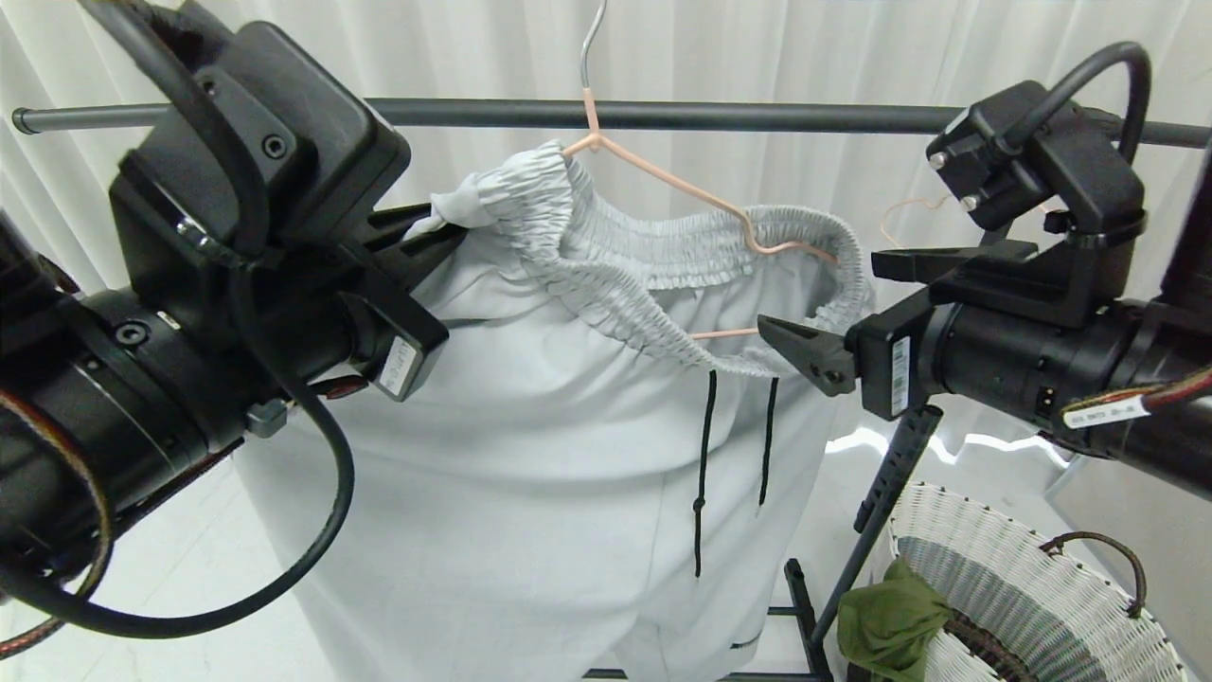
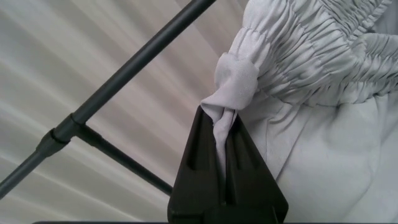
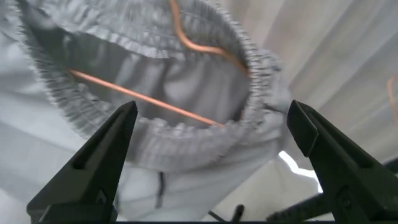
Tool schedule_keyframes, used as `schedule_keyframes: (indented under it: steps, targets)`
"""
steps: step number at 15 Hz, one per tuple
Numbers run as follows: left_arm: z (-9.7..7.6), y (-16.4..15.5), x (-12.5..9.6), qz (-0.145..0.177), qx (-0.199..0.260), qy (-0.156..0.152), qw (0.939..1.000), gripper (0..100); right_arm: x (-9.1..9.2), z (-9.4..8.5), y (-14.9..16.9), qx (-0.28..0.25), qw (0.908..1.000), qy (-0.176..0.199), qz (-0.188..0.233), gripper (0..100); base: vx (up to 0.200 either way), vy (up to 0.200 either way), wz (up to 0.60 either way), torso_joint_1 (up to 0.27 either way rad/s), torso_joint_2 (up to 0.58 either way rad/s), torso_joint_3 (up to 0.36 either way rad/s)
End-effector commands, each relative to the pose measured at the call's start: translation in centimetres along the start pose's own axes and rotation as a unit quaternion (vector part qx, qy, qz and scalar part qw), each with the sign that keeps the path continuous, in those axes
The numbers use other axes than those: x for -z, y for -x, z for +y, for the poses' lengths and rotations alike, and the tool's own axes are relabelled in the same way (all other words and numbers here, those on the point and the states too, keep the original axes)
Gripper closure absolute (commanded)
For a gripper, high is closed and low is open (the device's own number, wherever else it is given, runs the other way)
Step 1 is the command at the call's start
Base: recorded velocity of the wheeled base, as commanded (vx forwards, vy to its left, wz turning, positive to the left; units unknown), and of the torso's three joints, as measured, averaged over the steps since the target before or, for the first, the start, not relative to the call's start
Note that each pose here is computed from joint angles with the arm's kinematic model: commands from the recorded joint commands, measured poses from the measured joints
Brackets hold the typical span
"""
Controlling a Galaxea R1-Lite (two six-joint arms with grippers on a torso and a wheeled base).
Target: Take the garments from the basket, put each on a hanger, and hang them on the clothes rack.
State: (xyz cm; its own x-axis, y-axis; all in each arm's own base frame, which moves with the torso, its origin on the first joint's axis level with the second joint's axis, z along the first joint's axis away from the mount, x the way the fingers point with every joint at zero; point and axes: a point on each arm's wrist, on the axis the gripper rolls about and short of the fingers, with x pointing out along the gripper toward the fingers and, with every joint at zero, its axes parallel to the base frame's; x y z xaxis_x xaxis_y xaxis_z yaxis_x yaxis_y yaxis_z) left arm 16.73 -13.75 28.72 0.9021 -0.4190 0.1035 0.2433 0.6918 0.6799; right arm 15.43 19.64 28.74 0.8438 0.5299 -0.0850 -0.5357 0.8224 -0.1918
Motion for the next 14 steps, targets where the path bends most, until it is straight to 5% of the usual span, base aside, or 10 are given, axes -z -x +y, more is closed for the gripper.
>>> schedule_keyframes:
  steps: [1, 4, 8, 14]
  targets:
    - [-0.1, 0.0, 0.1, 0.000, 0.003, -0.001, 1.0000, 100, -0.1, -1.4, 2.1, 0.012, 0.9999, 0.007, 0.003, 0, 0.000, 0.000, 0.00, 0.000, 0.00, 0.000]
    - [-0.4, 0.2, 0.4, 0.001, 0.011, 0.001, 0.9999, 100, -0.1, -3.2, 3.9, 0.023, 0.9995, 0.012, 0.017, 0, 0.000, 0.000, 0.00, 0.000, 0.00, 0.000]
    - [-1.4, 0.5, 0.9, -0.012, 0.049, -0.005, 0.9987, 100, -0.8, -4.4, 4.0, 0.015, 0.9970, 0.076, 0.004, 0, 0.000, 0.000, 0.00, 0.000, 0.00, 0.000]
    - [-2.6, 0.9, -0.1, -0.035, 0.078, -0.005, 0.9963, 100, -1.7, -1.0, -0.2, -0.052, 0.9933, 0.103, 0.000, 0, 0.000, 0.000, 0.00, 0.000, 0.00, 0.000]
